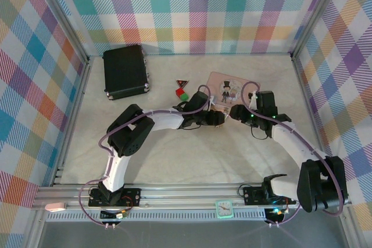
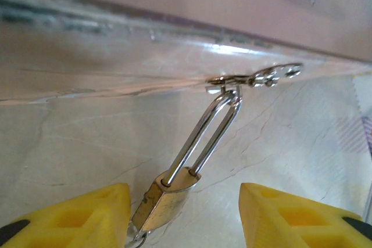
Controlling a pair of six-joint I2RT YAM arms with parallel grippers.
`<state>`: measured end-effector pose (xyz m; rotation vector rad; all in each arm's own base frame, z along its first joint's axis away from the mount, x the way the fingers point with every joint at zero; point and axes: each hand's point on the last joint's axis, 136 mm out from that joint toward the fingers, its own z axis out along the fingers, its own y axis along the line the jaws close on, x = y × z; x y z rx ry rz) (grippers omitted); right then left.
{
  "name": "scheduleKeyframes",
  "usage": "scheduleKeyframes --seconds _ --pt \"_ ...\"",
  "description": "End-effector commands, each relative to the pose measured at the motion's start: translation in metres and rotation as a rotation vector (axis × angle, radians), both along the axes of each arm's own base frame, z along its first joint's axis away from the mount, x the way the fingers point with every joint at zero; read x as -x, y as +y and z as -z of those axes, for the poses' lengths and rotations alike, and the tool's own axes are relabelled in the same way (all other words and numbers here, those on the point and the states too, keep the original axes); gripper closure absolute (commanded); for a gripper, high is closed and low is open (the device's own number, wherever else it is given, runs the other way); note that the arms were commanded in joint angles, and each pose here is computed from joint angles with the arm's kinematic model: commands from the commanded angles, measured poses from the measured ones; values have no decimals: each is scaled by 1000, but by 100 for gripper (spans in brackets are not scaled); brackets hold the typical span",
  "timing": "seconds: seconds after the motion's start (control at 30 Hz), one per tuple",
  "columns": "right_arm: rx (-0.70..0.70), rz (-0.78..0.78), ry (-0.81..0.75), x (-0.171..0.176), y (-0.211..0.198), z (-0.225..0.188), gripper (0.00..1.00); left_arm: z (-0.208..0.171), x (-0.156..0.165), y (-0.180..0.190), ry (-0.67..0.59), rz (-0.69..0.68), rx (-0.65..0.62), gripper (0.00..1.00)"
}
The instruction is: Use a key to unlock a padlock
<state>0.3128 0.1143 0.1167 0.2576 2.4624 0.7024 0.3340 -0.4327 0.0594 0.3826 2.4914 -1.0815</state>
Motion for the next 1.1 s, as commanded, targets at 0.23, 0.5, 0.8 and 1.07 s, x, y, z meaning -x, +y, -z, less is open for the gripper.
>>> scheduleKeyframes --seconds 0.23,0.5,0.8,1.07 --pt "-57 43 38 10 -5 8 43 34 16 -10 25 124 -139 50" --pt "-67 61 24 11 -9 5 43 40 3 -23 1 84 -115 54" --pt "-95 80 41 21 -10 11 43 41 1 -33 43 34 -52 88" --pt "-288 119 71 30 -5 30 43 17 -1 -46 240 -142 217 100"
